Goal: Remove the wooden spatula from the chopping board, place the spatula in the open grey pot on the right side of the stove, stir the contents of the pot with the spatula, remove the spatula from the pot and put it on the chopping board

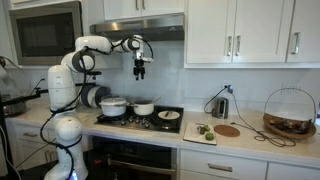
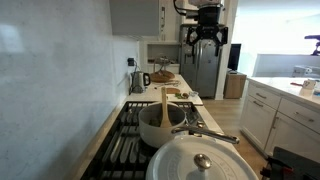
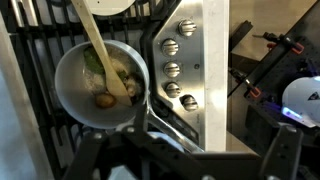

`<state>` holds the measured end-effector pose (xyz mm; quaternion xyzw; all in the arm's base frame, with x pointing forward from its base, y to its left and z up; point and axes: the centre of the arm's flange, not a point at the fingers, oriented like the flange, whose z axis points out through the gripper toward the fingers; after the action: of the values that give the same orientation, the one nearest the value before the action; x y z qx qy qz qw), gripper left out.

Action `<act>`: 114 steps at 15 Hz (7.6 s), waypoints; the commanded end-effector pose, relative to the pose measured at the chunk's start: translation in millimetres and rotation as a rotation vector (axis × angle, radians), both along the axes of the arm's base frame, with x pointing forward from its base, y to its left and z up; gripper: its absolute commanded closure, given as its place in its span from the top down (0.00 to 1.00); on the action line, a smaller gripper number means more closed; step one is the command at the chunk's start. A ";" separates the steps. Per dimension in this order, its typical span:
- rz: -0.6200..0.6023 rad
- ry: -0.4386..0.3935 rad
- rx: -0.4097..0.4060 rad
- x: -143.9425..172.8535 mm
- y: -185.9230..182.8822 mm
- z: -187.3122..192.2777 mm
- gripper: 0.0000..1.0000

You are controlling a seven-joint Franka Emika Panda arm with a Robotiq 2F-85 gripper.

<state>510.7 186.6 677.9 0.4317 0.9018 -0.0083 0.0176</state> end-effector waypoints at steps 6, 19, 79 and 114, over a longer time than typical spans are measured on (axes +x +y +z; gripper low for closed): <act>0.081 0.024 -0.005 0.7 -1.9 14.8 1.00; 0.110 -0.129 -0.075 85.3 41.2 -67.9 1.00; 0.210 -0.229 -0.290 164.4 51.4 -201.0 0.07; 0.531 -0.554 -0.300 83.6 121.5 -147.7 0.07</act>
<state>620.6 321.8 522.8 0.1719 0.9311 -0.0317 0.3203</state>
